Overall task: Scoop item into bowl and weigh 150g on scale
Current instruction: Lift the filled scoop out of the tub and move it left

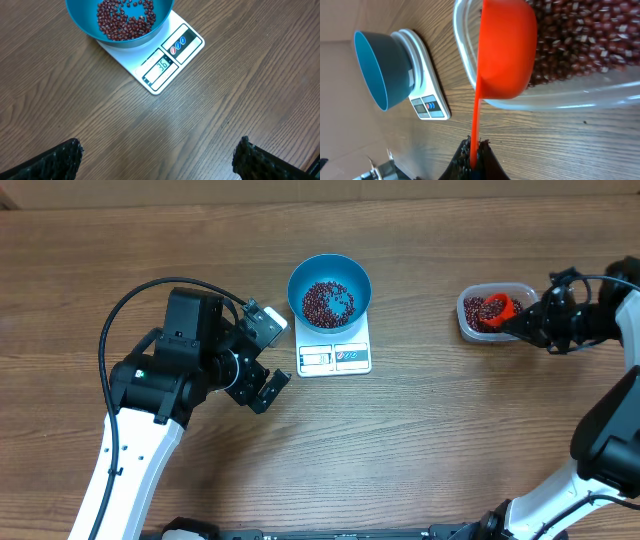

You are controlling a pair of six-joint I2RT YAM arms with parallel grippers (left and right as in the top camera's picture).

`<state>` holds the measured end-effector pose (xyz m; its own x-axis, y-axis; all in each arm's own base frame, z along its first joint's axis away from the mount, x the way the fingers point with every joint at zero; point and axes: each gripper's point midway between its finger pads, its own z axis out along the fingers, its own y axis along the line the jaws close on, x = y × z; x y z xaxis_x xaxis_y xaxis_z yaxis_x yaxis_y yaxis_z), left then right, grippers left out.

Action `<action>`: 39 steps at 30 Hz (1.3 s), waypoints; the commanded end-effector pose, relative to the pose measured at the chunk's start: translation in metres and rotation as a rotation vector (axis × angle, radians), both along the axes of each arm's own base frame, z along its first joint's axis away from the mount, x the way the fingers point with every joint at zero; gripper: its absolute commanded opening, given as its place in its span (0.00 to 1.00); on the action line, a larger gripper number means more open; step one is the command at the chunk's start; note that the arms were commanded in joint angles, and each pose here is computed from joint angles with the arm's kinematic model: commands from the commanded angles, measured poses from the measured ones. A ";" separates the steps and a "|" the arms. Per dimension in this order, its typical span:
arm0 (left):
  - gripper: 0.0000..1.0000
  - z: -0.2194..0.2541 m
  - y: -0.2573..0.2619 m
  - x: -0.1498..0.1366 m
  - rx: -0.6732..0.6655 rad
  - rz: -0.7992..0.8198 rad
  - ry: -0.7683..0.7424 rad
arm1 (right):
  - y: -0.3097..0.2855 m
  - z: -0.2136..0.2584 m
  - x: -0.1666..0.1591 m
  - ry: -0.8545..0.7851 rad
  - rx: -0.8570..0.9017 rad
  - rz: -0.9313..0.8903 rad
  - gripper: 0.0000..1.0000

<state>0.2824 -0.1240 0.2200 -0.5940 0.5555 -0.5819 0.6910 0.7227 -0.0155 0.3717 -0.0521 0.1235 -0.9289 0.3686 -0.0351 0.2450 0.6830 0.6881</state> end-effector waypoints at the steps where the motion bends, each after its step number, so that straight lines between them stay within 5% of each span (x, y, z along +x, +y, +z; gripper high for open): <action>1: 1.00 0.009 0.000 0.005 -0.006 0.004 -0.023 | -0.011 0.008 0.002 -0.021 0.023 -0.033 0.04; 39: 1.00 0.009 0.000 0.005 -0.006 0.004 -0.023 | 0.004 0.036 0.008 -0.092 0.219 -0.061 0.04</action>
